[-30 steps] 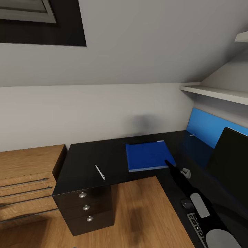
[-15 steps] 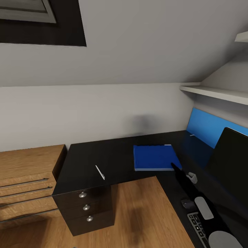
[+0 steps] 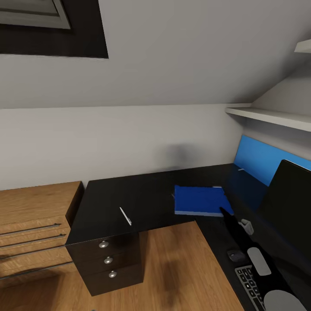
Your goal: In the bedroom, organize the workspace by keeping the computer under the desk, ensuring the monitor is on the desk, placing the keyboard on the desk next to the monitor, placing the mouse on the desk next to the keyboard, moving the folder from the swivel chair onto the desk next to the mouse, stacking the notebook on top of the folder with the pen on top of the notebook, and positioning the swivel chair next to the desk.
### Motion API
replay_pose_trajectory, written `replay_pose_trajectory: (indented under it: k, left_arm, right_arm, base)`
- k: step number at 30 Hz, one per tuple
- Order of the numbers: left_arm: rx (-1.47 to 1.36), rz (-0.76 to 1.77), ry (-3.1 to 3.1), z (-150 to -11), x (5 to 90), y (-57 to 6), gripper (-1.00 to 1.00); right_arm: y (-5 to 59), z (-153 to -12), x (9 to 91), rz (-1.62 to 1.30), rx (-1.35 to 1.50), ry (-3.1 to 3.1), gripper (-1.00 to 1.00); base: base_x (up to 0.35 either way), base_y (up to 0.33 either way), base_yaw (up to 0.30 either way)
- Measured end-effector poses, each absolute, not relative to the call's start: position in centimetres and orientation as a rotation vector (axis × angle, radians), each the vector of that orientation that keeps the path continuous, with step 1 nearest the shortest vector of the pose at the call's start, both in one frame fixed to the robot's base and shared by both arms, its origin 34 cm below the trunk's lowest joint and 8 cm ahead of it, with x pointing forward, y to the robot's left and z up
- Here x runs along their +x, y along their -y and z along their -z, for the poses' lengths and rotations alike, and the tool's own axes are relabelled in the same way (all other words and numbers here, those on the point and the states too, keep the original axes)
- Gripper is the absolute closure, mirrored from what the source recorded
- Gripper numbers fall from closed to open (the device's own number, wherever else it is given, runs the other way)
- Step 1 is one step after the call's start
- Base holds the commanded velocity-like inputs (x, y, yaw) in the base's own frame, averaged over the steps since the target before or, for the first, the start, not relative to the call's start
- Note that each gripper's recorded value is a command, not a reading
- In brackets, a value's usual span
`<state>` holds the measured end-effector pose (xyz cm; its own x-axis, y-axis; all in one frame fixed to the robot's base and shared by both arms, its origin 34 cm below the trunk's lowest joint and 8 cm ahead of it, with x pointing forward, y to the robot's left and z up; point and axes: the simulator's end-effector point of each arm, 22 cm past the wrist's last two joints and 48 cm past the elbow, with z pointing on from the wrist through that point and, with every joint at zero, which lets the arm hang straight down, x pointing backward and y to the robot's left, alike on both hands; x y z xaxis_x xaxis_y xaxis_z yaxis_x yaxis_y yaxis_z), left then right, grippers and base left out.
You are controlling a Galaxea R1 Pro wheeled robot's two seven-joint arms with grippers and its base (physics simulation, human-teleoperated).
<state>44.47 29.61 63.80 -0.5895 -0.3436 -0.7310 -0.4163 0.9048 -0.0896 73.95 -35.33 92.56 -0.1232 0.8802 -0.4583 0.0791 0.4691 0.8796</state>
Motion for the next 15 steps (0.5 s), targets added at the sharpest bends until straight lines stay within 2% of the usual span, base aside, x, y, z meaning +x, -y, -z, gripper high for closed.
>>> replay_pose_trajectory:
  k: [15]
  left_arm:
    - [-0.541,-0.116,-2.252,-63.8,44.5,-29.7,-1.00]
  right_arm:
    - [39.3,-92.6,73.9,-0.654,0.914,-1.478,1.00]
  base:
    - [0.000,0.000,0.000]
